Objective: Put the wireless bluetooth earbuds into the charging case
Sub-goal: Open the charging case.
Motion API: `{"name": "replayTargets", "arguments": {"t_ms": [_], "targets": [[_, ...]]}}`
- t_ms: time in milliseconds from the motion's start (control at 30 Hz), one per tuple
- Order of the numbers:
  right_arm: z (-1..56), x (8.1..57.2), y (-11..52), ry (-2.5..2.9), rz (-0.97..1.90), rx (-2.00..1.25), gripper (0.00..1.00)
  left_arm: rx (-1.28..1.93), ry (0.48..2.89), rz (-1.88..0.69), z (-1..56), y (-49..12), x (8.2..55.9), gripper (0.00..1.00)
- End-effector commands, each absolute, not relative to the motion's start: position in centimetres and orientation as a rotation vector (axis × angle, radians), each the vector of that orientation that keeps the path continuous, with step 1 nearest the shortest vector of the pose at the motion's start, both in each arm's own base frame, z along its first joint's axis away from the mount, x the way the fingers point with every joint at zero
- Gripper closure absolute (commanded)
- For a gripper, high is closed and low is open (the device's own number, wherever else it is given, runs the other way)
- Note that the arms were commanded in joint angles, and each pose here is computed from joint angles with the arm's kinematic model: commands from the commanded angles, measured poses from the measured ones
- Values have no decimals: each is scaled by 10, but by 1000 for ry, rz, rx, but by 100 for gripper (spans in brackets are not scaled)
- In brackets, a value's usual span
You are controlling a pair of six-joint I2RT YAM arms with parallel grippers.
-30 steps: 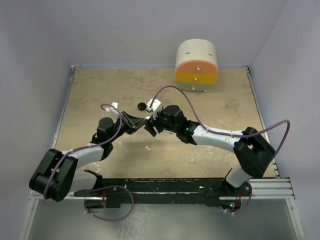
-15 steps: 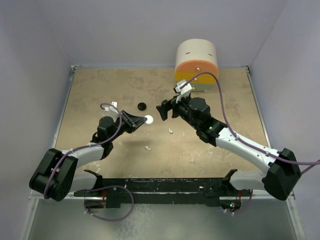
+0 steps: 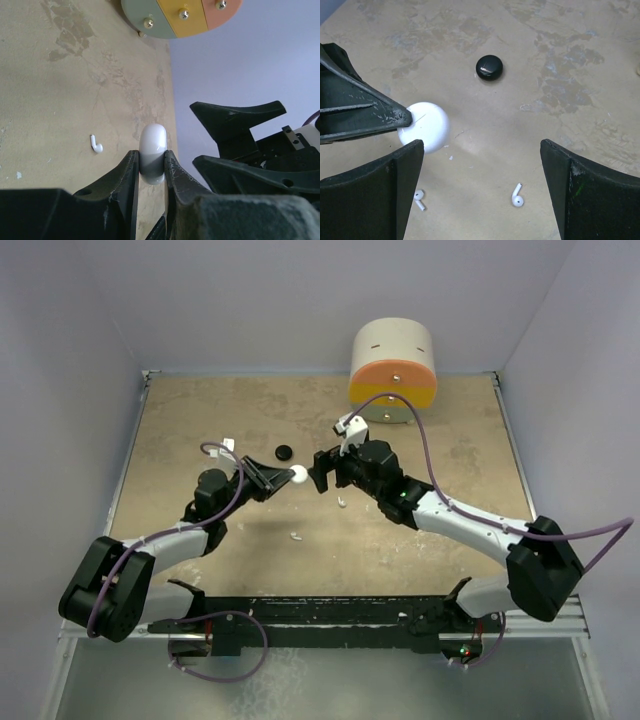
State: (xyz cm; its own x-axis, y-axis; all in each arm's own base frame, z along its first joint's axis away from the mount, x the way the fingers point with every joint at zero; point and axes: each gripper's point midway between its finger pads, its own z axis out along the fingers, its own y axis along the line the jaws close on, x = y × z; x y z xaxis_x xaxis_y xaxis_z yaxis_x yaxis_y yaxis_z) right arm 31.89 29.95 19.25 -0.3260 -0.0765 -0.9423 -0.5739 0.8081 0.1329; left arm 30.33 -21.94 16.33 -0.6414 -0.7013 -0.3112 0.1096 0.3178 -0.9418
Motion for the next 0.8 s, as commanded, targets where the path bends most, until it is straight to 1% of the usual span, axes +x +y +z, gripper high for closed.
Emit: {"name": "replayTargets", "arguments": {"t_ms": [0,400,767], "targets": [[200,320,311,1812,606,-484,0,-459,1763,-1447,195,-226,311,100],[170,327,322,1851,608,-509,0,-450,1749,-1468,202,-229,309,100],[162,333,323,1854,587,-492,0,-459,1740,-1487,204,-230,306,100]]}}
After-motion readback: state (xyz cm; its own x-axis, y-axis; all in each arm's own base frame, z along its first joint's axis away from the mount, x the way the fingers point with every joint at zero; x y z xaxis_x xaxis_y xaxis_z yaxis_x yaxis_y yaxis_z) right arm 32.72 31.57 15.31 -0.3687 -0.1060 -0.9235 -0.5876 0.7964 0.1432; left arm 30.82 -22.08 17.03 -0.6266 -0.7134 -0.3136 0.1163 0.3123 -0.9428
